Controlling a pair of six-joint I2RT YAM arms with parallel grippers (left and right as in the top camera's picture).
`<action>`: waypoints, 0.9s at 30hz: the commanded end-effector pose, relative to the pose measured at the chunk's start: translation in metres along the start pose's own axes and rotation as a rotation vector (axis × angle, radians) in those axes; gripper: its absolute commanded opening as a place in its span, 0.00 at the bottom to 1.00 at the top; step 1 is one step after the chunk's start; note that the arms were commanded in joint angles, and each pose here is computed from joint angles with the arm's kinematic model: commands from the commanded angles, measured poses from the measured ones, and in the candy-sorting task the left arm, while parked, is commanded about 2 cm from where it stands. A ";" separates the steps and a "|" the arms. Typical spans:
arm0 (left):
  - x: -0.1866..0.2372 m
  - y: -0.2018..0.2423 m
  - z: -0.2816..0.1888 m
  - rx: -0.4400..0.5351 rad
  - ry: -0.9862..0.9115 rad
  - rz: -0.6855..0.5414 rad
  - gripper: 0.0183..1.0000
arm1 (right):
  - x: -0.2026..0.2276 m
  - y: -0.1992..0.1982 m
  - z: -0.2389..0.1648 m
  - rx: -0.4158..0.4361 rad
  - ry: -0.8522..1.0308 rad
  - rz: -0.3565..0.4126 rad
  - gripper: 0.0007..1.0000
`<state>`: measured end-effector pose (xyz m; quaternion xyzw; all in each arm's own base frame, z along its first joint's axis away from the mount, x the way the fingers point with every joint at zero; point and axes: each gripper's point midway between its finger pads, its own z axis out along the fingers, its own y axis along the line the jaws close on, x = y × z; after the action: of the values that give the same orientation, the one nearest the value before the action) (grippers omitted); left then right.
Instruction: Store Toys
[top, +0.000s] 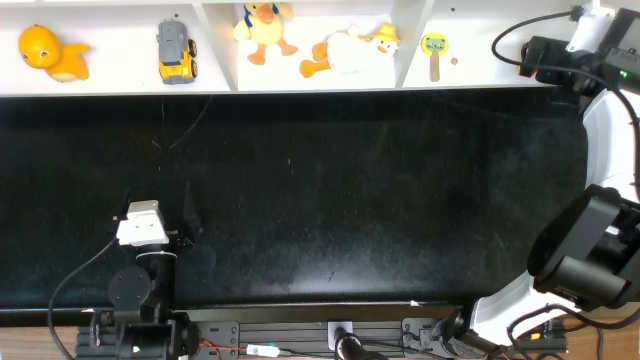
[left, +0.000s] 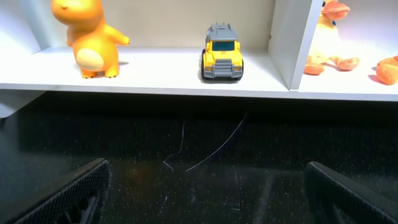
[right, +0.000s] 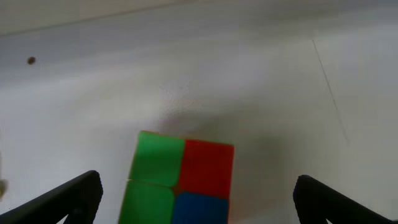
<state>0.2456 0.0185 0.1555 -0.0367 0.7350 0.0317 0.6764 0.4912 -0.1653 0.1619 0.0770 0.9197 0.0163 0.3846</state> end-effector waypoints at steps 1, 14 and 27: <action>-0.001 -0.004 -0.001 0.018 -0.008 -0.015 1.00 | -0.002 -0.002 -0.035 0.113 -0.041 -0.021 1.00; -0.001 -0.004 -0.001 0.018 -0.008 -0.015 1.00 | 0.117 0.035 -0.102 0.145 -0.171 -0.041 1.00; -0.001 -0.004 -0.001 0.018 -0.008 -0.015 1.00 | 0.179 0.130 -0.157 -0.078 -0.552 -0.121 1.00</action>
<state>0.2456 0.0184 0.1555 -0.0365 0.7351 0.0314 0.6762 0.2801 -0.0066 0.1561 -0.0079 0.7945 0.0005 0.6072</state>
